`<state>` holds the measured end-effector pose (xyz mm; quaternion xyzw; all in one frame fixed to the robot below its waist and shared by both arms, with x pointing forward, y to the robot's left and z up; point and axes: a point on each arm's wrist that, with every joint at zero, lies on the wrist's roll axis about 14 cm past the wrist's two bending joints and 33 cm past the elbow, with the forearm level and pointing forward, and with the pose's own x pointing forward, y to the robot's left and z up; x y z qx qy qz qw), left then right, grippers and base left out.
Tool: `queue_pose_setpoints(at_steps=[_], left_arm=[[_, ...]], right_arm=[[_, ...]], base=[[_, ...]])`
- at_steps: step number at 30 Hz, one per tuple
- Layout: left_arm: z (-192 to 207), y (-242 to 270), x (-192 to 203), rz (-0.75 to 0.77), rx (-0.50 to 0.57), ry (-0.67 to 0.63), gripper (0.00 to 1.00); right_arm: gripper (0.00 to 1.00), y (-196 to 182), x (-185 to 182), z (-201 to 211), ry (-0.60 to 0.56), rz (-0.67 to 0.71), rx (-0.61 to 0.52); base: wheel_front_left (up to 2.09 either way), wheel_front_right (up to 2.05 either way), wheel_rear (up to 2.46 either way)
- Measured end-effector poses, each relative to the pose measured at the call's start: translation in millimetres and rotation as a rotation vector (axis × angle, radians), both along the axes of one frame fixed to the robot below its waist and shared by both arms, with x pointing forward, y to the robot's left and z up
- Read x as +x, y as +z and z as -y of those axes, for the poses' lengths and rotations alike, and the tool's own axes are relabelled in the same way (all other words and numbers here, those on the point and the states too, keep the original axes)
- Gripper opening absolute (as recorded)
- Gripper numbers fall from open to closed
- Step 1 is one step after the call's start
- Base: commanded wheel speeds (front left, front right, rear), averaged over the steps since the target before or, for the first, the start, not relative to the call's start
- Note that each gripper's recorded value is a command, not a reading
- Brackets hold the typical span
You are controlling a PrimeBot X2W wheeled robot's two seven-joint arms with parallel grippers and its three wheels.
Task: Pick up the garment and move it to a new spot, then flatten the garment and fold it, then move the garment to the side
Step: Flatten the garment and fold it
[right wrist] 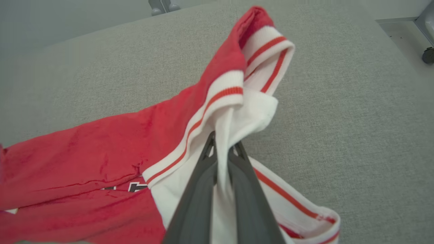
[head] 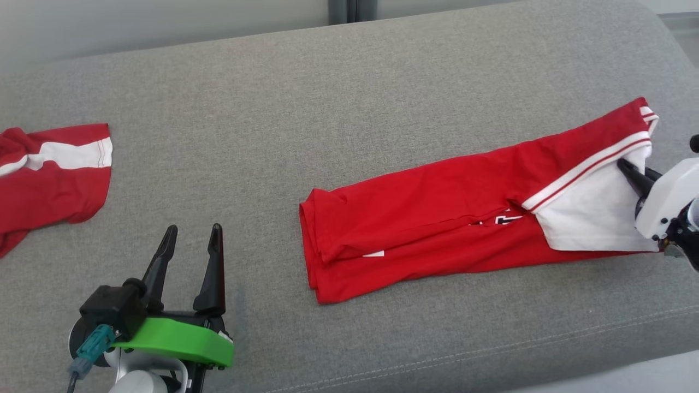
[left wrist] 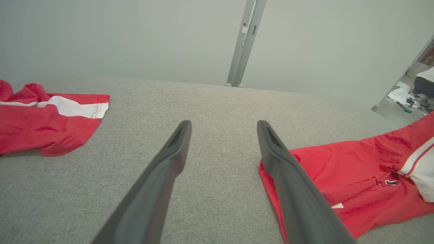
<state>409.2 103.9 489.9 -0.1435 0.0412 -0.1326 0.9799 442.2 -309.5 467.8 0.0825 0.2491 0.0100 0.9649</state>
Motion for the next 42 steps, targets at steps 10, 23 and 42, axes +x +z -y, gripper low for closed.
queue_pose_setpoints(at_steps=[10, 23, 42], left_arm=[[10.8, 10.2, -7.7, 0.024, -0.012, -0.026, 1.0], [4.1, 20.6, -16.6, 0.051, -0.034, -0.006, 1.0], [-21.6, 25.6, -29.3, 0.07, -0.053, 0.083, 1.0]], right_arm=[[0.0, 40.8, -10.0, -74.2, 0.218, 0.096, 0.072], [0.0, 54.9, -10.8, -192.4, 0.43, 0.089, 0.226], [0.0, -2.0, -3.2, -297.0, 0.541, -0.081, 0.208]], base=[[0.0, 0.0, 0.0], [0.0, 0.0, 0.0], [0.0, 0.0, 0.0]])
